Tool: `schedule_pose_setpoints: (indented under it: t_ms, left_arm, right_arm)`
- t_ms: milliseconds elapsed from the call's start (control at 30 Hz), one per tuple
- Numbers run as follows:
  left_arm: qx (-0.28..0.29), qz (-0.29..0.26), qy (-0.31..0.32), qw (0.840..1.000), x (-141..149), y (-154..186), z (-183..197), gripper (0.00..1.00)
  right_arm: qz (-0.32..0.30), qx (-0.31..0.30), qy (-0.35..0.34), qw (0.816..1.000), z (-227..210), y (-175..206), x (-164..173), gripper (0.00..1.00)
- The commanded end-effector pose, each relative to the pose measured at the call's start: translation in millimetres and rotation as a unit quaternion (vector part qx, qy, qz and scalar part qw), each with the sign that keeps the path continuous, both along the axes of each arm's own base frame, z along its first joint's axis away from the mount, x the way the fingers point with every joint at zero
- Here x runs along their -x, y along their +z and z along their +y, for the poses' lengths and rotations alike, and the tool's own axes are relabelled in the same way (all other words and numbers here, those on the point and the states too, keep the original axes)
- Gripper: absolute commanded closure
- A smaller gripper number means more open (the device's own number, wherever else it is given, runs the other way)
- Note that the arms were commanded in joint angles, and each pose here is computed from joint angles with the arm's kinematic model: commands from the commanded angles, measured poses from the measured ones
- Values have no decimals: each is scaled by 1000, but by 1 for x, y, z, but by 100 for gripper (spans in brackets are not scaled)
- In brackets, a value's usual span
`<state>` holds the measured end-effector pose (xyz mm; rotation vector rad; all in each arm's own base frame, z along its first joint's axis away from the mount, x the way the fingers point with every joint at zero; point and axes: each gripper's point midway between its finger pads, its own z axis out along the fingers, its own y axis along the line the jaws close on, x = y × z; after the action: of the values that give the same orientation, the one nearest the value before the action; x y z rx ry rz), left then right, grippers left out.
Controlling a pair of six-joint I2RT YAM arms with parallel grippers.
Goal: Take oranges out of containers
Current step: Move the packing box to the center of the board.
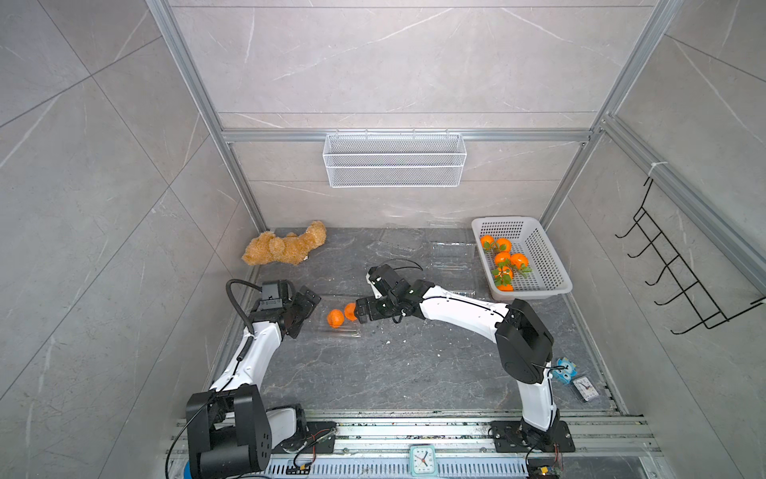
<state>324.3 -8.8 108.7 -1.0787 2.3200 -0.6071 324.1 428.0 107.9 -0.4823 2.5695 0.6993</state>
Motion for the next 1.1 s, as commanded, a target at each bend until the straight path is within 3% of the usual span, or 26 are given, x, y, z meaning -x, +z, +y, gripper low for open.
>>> schedule_pose_setpoints:
  t_ms: [0,100,233,400,867,1067]
  left_arm:
    - [-4,-1,-6,1000,-6,-10,1,1]
    - [-36,3,-36,999,-14,-21,-9,1]
    - [9,-35,-75,997,-25,-22,-38,1]
    - [12,-41,-105,994,-27,-21,-59,0]
    - [23,-41,-182,982,-22,-24,-138,0]
    - [27,-41,-190,981,-27,-26,-152,1]
  right_arm:
    - [22,-51,-10,998,8,5,0,0]
    - [47,-84,-5,995,20,-2,2,1]
    - [75,-115,-2,991,29,-13,5,10]
    - [85,-129,-11,988,21,-25,9,19]
    - [64,-137,-35,988,-54,-25,15,25]
    - [67,-170,-52,982,-80,-18,0,24]
